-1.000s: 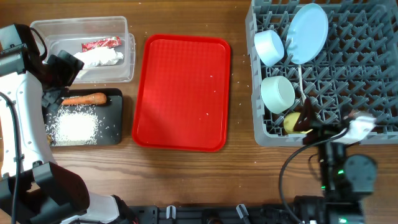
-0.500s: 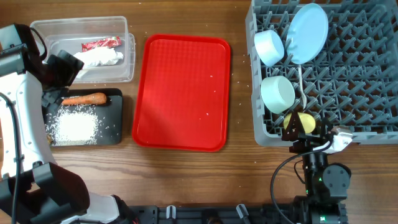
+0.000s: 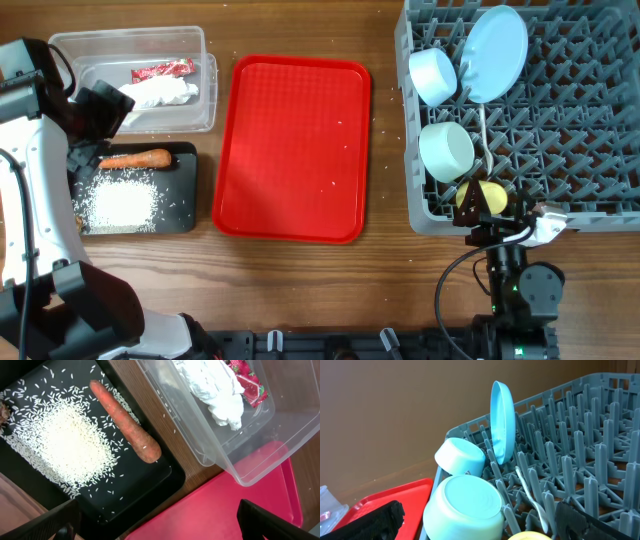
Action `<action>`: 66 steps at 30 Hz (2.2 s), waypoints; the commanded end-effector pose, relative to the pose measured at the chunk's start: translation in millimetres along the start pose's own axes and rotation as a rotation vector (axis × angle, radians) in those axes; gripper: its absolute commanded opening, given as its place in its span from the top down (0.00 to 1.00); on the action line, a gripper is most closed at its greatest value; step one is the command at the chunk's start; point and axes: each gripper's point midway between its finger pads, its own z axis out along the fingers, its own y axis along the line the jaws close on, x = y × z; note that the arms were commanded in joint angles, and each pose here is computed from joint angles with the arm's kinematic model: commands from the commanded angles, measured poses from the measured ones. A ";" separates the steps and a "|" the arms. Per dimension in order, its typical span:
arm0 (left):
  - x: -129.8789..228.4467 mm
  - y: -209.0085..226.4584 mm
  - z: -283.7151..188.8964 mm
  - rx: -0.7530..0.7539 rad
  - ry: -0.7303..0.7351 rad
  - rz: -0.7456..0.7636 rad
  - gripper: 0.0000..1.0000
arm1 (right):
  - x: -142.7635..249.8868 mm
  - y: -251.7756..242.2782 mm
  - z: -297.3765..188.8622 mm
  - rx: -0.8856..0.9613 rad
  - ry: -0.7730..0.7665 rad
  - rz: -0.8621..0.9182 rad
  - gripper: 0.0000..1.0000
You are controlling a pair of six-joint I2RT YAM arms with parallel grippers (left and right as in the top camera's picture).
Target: Sort waste into correct bins and load items into the dishwasher rack
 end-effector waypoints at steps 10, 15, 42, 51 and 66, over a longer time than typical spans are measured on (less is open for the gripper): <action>60.3 -91.7 -76.7 0.496 -0.520 0.562 0.00 | -1.7 3.3 -0.5 -0.019 -0.007 0.011 0.00; 115.9 -46.2 -38.9 0.562 -0.550 0.603 0.00 | -1.7 3.3 -0.5 -0.019 -0.007 0.011 0.00; 178.5 18.2 -18.7 0.800 -0.852 0.657 0.00 | -1.7 3.3 -0.5 -0.019 -0.007 0.011 0.00; 179.5 17.7 -18.9 0.806 -0.847 0.658 0.00 | -1.7 3.3 -0.5 -0.019 -0.007 0.011 0.00; 179.6 17.7 -18.7 0.806 -0.846 0.658 0.00 | -1.7 3.3 -0.5 -0.019 -0.007 0.011 0.00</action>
